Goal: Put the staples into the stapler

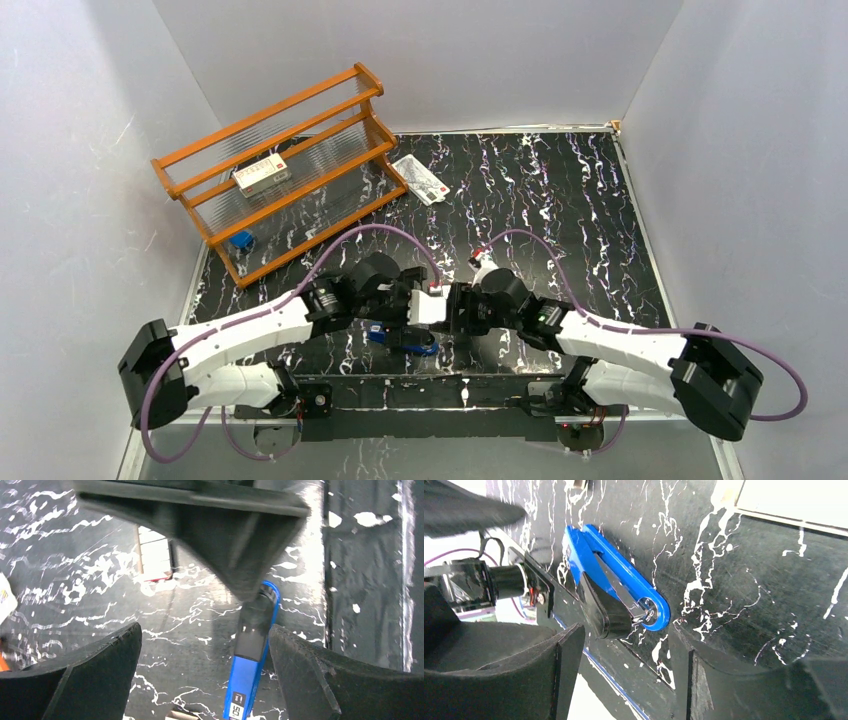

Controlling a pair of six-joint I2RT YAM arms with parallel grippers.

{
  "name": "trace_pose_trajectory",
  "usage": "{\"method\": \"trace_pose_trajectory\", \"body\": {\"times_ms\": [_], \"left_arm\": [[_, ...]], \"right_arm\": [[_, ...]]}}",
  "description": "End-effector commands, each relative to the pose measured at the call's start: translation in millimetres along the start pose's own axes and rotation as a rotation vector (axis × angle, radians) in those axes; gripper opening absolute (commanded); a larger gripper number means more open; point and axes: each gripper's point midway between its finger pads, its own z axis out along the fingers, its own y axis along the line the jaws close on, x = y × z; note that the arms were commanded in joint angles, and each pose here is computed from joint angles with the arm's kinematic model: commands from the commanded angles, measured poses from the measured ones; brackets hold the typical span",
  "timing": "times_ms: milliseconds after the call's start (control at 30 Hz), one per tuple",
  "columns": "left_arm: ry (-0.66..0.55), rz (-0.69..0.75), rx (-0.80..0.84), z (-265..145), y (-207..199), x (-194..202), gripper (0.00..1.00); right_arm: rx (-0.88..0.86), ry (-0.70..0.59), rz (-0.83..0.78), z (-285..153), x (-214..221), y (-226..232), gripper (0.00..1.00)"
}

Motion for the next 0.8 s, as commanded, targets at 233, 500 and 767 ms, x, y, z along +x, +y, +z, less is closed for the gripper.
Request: {"method": "trace_pose_trajectory", "body": {"times_ms": [233,500,767], "left_arm": [[-0.09,-0.57,-0.532,-47.4,53.9,15.8,0.95],[-0.281,-1.043,-0.781,-80.4,70.2,19.0,0.95],[-0.17,-1.223,-0.8,-75.6,51.7,43.9,0.97]], "right_arm": [[-0.042,0.111,-0.04,14.1,6.0,17.4,0.59],[0.055,0.227,0.007,15.4,37.1,-15.2,0.48],[0.189,0.323,0.054,17.7,66.4,-55.7,0.43]]}}
